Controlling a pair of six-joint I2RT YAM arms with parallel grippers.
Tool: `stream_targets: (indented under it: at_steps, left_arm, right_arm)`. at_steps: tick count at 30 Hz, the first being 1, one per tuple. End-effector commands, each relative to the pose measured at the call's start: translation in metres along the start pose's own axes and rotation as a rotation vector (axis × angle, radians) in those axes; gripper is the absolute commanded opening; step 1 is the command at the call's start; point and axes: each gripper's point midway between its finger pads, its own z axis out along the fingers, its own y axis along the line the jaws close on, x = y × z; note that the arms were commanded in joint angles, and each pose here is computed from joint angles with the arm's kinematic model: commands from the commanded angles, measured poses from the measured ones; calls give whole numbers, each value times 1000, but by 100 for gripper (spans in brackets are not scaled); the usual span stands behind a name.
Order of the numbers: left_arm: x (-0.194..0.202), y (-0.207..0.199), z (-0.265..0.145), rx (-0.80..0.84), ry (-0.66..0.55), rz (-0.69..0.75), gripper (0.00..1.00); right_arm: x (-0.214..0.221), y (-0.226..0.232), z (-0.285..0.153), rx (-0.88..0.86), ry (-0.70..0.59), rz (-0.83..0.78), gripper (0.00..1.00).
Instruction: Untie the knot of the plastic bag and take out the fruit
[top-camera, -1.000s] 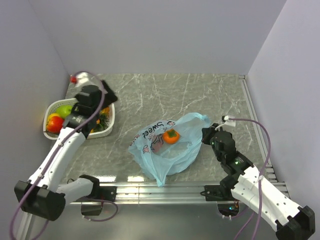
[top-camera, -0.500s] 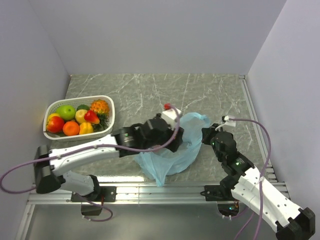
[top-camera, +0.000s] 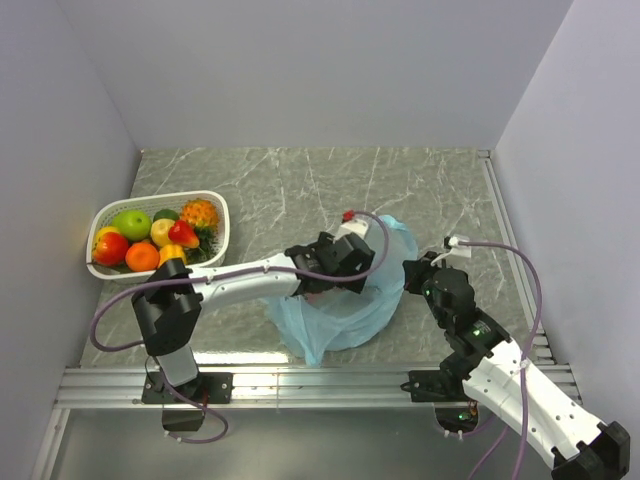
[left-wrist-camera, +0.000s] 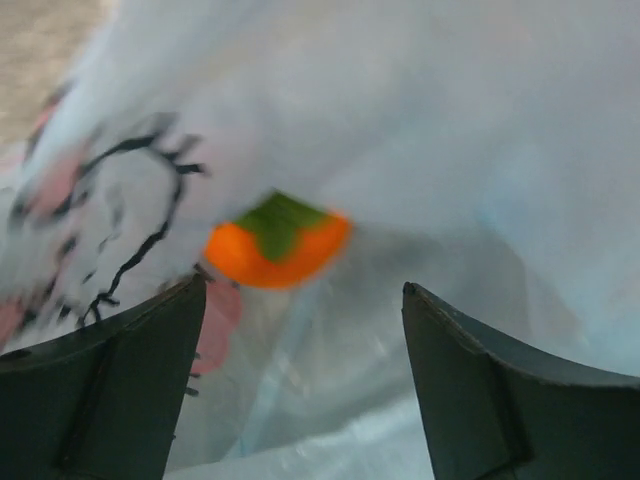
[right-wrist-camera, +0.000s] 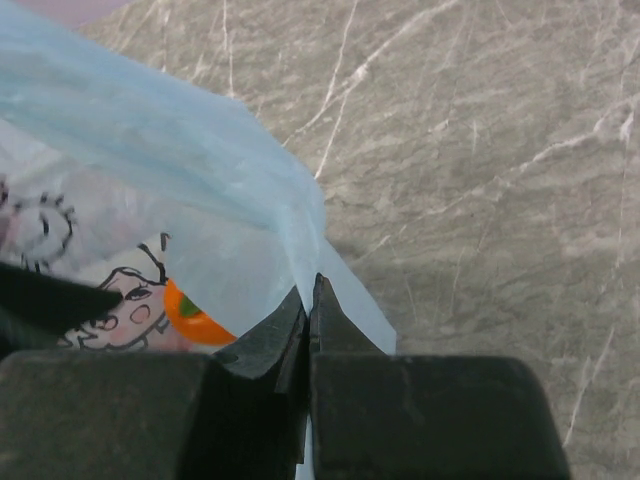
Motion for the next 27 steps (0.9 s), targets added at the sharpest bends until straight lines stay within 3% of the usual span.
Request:
stream_targets:
  at_steps: [1,5,13,19,27]
  left_arm:
    - [-51,9,-2,-33,-140,-188,87]
    - [-44,15,25,-102,-110,-225,97]
    - [-22,15,50,-104,-35,-240,99]
    - [-2,32,54,-143,-33,-375,99]
    - [-43,35,3,45,-306,-628,99]
  right_arm:
    - [-2,0,-1,-13,-14,-7,0]
    - [1,-1,0,-12,-13,-7,0]
    - [4,1,2,-22,-5,-2,0]
    - [10,2,4,-29,9,5,0]
    - [7,2,3,-29,1,0,0]
